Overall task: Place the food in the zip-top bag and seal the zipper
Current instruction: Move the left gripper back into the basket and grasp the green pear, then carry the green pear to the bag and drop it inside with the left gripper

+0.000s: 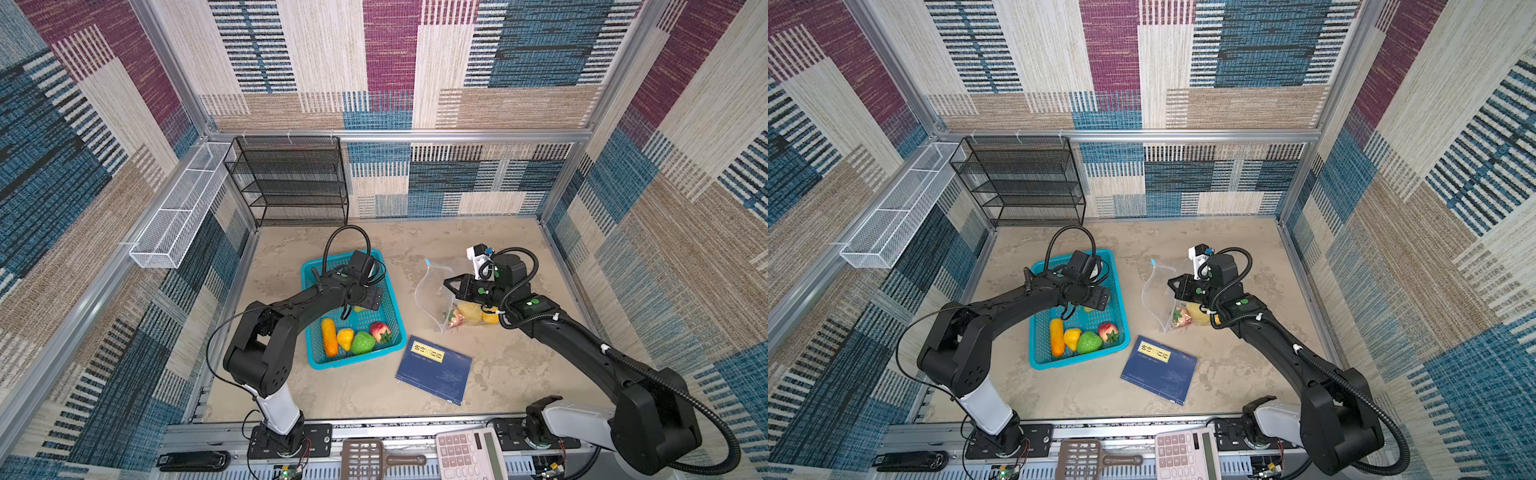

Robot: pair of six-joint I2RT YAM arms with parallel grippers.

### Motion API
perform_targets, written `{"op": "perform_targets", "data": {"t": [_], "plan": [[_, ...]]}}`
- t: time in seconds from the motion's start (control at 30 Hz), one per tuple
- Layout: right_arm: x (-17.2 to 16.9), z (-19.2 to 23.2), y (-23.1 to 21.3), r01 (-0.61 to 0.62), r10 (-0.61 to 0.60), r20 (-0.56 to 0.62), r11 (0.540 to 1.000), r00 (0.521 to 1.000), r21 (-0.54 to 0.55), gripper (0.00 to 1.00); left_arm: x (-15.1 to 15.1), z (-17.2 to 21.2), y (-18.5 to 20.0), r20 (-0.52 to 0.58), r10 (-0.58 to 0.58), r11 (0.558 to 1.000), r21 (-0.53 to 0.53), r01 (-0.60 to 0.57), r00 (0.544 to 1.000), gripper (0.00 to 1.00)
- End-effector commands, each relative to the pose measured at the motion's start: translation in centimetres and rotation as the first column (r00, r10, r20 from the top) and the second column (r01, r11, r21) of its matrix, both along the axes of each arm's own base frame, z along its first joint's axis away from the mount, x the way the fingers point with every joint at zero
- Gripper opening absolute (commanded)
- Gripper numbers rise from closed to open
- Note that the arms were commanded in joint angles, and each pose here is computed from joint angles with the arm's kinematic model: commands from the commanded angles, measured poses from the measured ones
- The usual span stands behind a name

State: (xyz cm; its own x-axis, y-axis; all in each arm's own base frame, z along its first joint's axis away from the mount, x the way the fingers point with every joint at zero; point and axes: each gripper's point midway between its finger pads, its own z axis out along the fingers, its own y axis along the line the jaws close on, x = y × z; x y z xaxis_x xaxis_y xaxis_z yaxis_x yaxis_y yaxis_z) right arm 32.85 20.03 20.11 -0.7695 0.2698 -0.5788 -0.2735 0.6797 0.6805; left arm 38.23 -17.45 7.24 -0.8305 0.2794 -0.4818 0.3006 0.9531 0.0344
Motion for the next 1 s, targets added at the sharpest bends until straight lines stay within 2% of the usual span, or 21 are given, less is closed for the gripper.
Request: {"op": "perform_targets", "data": {"t": [0.0,0.13,0.57,0.87,0.97], "plan": [[0.2,0.8,-0.1,0.002,-0.002,0.032,1.0,0.999,-0.008,0.0,1.3,0.1,0.4,0.023,0.024,1.0,0.013,-0.024,0.999,0.91],[0.3,0.8,-0.1,0.005,-0.005,0.033,1.0,0.999,-0.01,0.0,2.1,-0.3,1.3,0.006,0.087,0.996,0.01,-0.087,0.996,0.91],[0.4,0.6,-0.2,0.009,-0.008,0.031,1.0,0.999,-0.016,0.0,2.4,-1.6,0.8,-0.027,0.098,0.994,-0.047,-0.099,0.995,0.89],[0.4,0.8,-0.4,0.015,-0.014,0.037,1.0,0.999,-0.026,0.0,2.6,-2.2,0.3,-0.05,0.088,0.993,-0.07,-0.091,0.995,0.77],[0.3,0.9,-0.5,0.019,-0.018,0.043,0.999,0.999,-0.029,0.0,2.6,-2.4,0.2,-0.055,0.088,0.993,-0.071,-0.092,0.995,0.69]]}}
